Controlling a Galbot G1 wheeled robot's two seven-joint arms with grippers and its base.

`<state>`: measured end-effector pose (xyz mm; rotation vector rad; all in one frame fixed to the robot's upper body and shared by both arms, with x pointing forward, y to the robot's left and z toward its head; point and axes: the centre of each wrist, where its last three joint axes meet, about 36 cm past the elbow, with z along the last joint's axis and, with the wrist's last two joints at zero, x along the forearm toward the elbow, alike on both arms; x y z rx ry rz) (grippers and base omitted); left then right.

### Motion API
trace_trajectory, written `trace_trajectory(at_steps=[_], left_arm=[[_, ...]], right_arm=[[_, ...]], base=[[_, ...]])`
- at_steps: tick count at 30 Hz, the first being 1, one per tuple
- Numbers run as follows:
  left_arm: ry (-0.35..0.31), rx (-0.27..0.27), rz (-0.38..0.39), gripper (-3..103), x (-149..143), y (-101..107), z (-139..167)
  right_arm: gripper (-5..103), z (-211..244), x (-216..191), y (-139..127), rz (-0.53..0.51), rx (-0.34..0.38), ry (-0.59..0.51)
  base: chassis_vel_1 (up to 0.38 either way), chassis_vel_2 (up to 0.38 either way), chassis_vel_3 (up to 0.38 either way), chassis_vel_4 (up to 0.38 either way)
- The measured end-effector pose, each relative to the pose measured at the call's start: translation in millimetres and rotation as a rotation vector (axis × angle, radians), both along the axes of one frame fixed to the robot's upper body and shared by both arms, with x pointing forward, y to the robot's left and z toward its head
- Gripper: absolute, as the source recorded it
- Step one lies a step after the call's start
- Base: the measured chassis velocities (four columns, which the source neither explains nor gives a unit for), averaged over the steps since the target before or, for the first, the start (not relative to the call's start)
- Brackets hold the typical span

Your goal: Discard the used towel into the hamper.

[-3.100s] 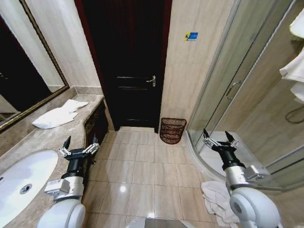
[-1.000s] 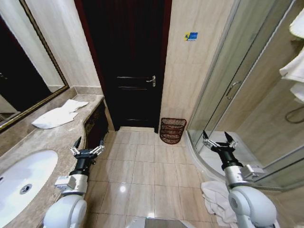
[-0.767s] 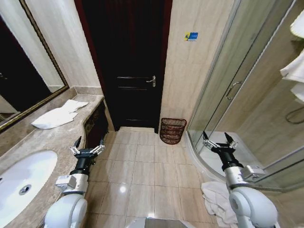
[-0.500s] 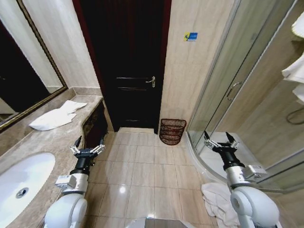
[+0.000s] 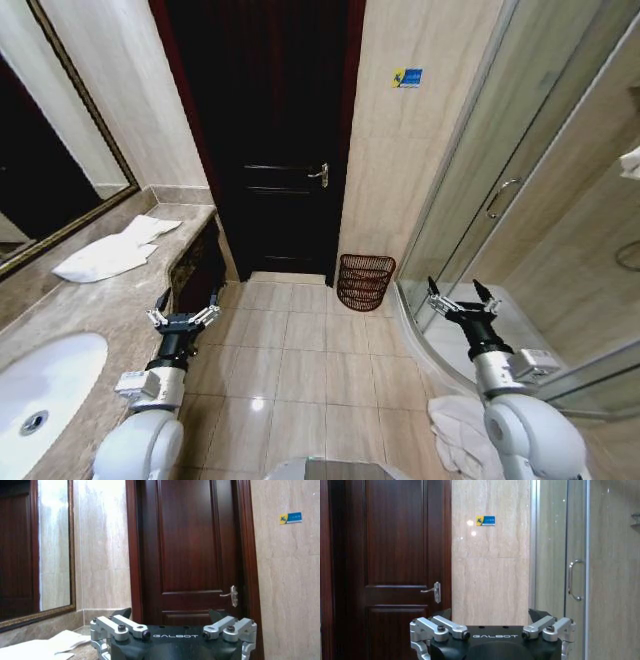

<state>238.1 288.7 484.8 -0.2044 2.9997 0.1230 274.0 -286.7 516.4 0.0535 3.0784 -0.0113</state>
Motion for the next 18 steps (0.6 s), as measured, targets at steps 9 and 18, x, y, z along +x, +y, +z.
trace_trajectory(at_steps=[9, 18], left_arm=[[0.011, 0.002, 0.006, 100, -1.7, 1.3, -2.2], [0.015, 0.001, 0.006, 100, -1.4, 0.9, -4.2]], right_arm=[[100, -1.6, 1.8, 1.3, 0.006, 0.007, 0.000], [100, -3.2, 2.3, -1.8, 0.003, 0.003, 0.001]], base=[[-0.051, 0.086, 0.096, -0.047], [-0.013, 0.140, 0.144, -0.011]])
